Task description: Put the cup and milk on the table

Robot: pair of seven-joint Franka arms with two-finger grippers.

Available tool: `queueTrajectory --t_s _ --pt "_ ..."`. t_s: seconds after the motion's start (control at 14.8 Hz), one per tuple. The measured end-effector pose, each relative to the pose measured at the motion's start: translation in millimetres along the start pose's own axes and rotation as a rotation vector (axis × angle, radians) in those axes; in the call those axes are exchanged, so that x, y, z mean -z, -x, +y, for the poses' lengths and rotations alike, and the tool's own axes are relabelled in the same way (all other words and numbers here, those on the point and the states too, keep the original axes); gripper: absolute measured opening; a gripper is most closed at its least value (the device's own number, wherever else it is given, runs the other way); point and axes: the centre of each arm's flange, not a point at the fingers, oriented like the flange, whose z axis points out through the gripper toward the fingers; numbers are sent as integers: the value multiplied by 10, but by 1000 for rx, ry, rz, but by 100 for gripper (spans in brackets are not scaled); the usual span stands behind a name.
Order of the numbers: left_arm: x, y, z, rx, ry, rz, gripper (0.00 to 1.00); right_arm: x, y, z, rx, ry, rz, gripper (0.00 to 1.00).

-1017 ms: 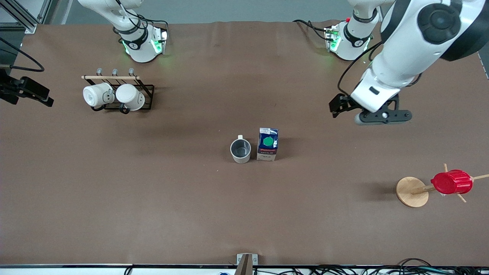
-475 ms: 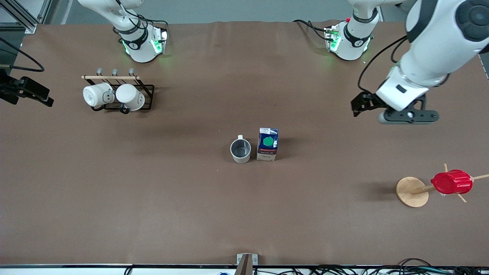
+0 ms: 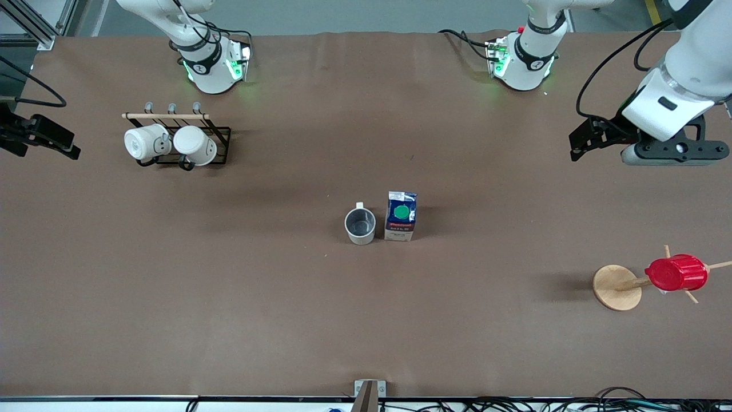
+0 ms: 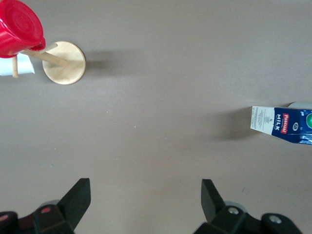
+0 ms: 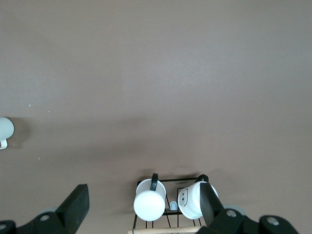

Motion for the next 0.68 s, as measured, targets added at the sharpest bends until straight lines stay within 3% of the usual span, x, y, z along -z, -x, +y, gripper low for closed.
queueTrajectory --t_s 0.68 --pt "104 74 75 -17 -3 -43 100 2 -2 1 12 0 2 100"
